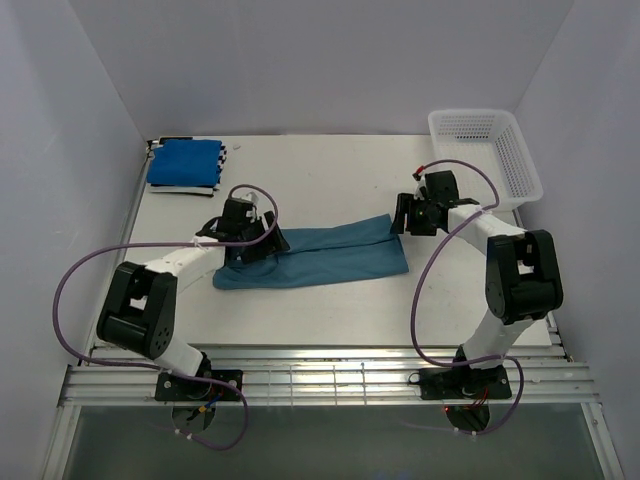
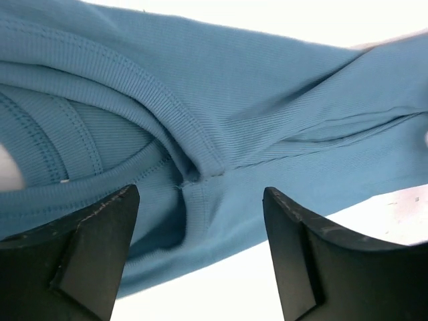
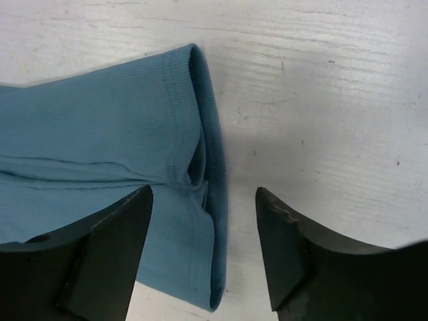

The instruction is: Fold and stack the tank tops

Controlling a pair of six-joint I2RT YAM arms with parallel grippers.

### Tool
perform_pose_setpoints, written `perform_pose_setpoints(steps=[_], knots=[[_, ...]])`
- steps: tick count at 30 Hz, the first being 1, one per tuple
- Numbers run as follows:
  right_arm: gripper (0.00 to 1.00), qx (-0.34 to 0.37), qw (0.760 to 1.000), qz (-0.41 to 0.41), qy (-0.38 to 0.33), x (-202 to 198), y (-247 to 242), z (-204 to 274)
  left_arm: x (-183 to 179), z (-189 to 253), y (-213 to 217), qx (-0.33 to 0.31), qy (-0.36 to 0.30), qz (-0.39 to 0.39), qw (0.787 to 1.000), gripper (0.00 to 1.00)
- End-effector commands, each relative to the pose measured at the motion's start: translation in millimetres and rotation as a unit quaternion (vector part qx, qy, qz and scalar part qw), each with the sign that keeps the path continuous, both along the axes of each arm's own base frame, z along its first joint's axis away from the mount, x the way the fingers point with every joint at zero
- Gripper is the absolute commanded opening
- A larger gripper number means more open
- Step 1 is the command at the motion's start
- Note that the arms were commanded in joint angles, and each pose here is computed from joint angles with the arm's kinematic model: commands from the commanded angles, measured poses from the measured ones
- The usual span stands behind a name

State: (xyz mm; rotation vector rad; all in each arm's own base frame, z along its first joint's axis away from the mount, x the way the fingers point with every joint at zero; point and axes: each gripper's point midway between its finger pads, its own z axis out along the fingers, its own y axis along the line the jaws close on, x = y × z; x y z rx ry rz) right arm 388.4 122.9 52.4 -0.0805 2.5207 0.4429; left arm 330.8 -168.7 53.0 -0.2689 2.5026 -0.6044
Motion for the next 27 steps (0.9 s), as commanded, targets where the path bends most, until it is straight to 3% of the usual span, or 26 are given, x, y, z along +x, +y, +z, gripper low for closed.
perform_pose_setpoints(steps=[1,2,3,4,10,18,27], knots=[[0.7,0.02,0.999,0.01,-0.046,1.6,3.5,45.4,10.6,43.5,3.0,0.006,-0.035,0.016,0.999,0.86],[0.8,0.028,0.998,0.013,-0.05,1.0,6.6,51.4,13.2,51.5,3.9,0.004,-0.042,0.021,0.999,0.89],[0.86,0.037,0.997,0.019,-0.059,0.9,9.8,61.5,18.4,61.0,2.8,0.003,-0.052,0.024,0.998,0.98],[0.9,0.052,0.996,0.033,-0.062,-1.0,17.0,68.1,19.8,64.0,1.8,0.0,-0.052,0.026,0.998,0.98],[0.9,0.07,0.991,0.084,-0.078,3.8,47.8,85.9,38.9,64.1,-21.1,-0.042,-0.035,0.024,0.998,0.98],[0.9,0.108,0.987,0.111,-0.045,17.8,79.9,57.8,48.7,28.8,-65.9,-0.077,0.013,-0.012,0.997,0.98],[0.9,0.1,0.989,0.111,0.014,7.2,78.9,-2.6,16.4,-21.6,-45.0,-0.037,0.072,0.02,0.997,0.98]])
